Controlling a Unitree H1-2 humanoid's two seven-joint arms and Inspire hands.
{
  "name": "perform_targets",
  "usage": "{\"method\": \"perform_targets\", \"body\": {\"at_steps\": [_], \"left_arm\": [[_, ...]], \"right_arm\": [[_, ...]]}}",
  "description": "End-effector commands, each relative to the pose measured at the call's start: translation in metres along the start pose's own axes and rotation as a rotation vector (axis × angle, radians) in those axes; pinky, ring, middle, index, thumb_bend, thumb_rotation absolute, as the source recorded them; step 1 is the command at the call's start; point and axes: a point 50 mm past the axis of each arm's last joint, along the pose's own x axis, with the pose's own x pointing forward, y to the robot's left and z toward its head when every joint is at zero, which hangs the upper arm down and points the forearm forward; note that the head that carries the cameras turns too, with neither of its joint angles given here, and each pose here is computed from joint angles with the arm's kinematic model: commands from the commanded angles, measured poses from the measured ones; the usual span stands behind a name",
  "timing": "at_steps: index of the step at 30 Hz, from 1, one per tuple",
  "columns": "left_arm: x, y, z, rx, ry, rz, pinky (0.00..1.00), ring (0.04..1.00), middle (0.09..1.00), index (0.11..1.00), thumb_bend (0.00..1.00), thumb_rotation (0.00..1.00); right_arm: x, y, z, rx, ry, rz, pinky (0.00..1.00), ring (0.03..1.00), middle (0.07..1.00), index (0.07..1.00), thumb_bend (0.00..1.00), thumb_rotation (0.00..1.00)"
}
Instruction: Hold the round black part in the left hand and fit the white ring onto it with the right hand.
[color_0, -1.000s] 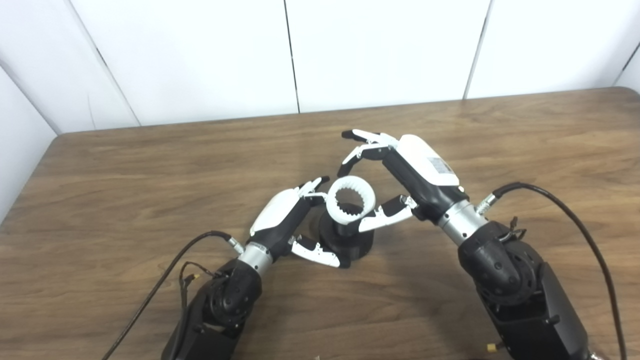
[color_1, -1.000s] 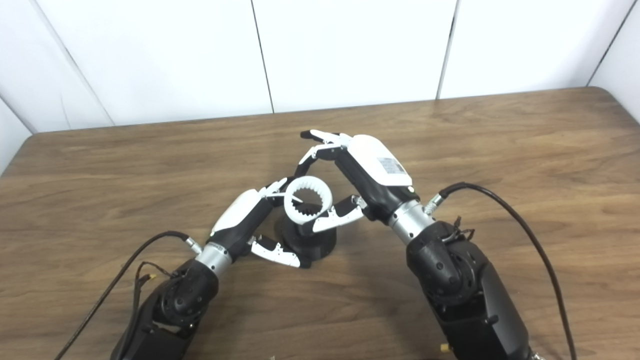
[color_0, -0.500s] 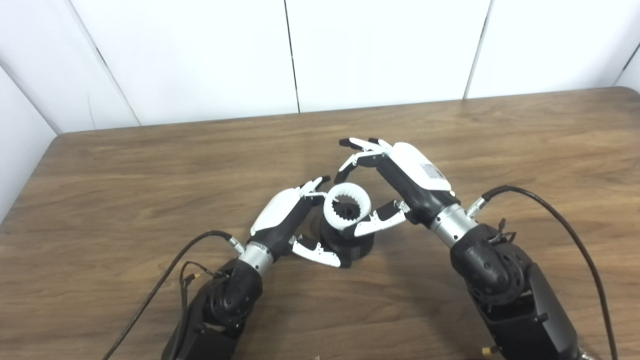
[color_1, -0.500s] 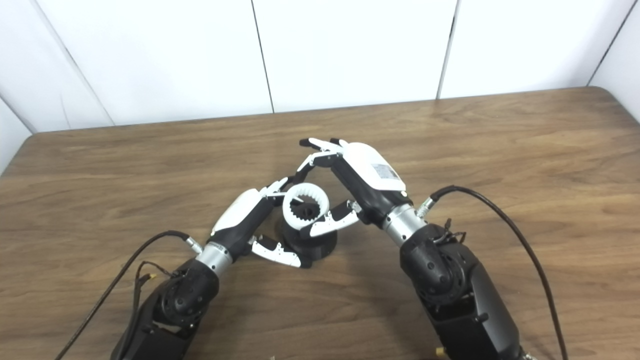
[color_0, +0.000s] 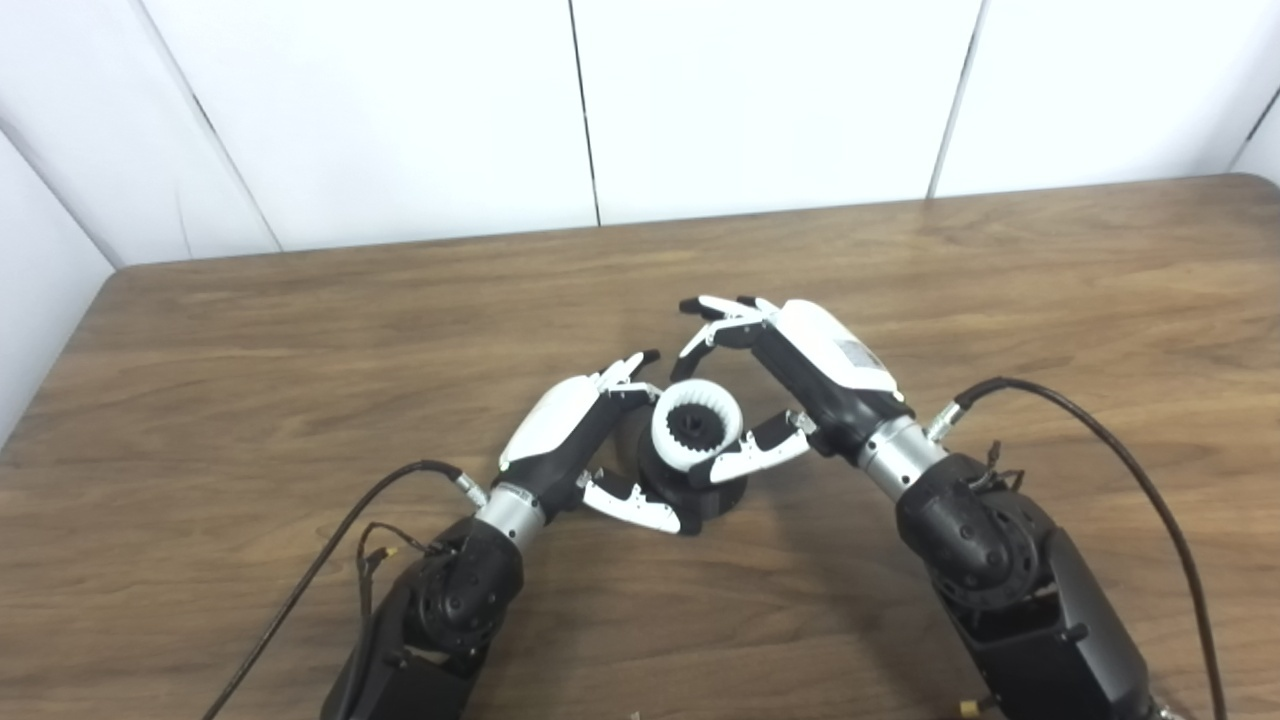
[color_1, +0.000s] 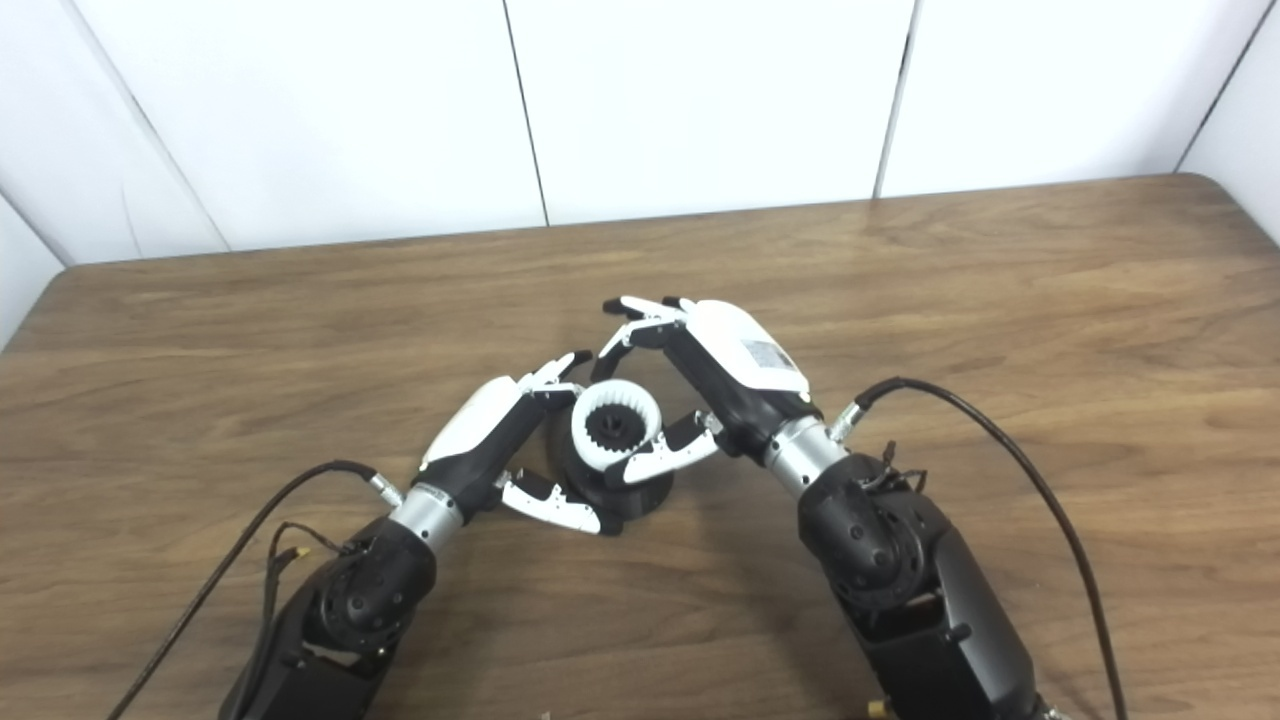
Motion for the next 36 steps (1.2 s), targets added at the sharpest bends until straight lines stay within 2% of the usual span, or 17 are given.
{"method": "perform_targets", "body": {"at_steps": [1,6,15,24,25,26,29,36], "left_arm": [[0.006,0.018,0.019,0.016,-0.087,0.055,1.00,1.000,1.000,0.589,0.98,0.33],[0.006,0.019,0.020,0.017,-0.084,0.054,1.00,1.000,1.000,0.590,0.98,0.33],[0.007,0.019,0.022,0.021,-0.087,0.054,1.00,1.000,1.000,0.581,0.98,0.32],[0.008,0.018,0.023,0.022,-0.088,0.057,1.00,1.000,1.000,0.582,0.98,0.31],[0.008,0.018,0.023,0.024,-0.086,0.055,1.00,1.000,1.000,0.583,0.98,0.31],[0.008,0.019,0.023,0.025,-0.083,0.053,1.00,1.000,1.000,0.587,0.97,0.32],[0.009,0.019,0.023,0.020,-0.077,0.049,1.00,1.000,1.000,0.591,0.97,0.32],[0.008,0.021,0.023,0.013,-0.080,0.052,1.00,1.000,1.000,0.591,0.98,0.30]], "right_arm": [[0.006,-0.010,0.005,-0.030,-0.043,-0.044,0.95,0.882,0.894,0.496,0.52,0.16],[0.005,-0.009,0.001,-0.047,-0.023,-0.027,0.95,0.883,0.895,0.496,0.52,0.16],[0.006,0.001,-0.005,-0.072,-0.041,0.021,0.92,0.882,0.894,0.496,0.52,0.16],[0.010,-0.003,-0.006,-0.109,-0.037,0.037,0.93,0.885,0.899,0.496,0.52,0.16],[0.010,-0.003,-0.006,-0.116,-0.027,0.049,0.93,0.889,0.903,0.529,0.58,0.20],[0.011,-0.004,-0.006,-0.121,-0.018,0.060,0.94,0.899,0.913,0.609,0.72,0.30],[0.011,-0.005,-0.006,-0.134,0.000,0.089,0.95,0.915,0.931,0.686,0.86,0.40],[0.011,-0.008,-0.005,-0.169,0.028,0.149,0.92,0.942,0.969,0.783,0.98,0.48]]}}
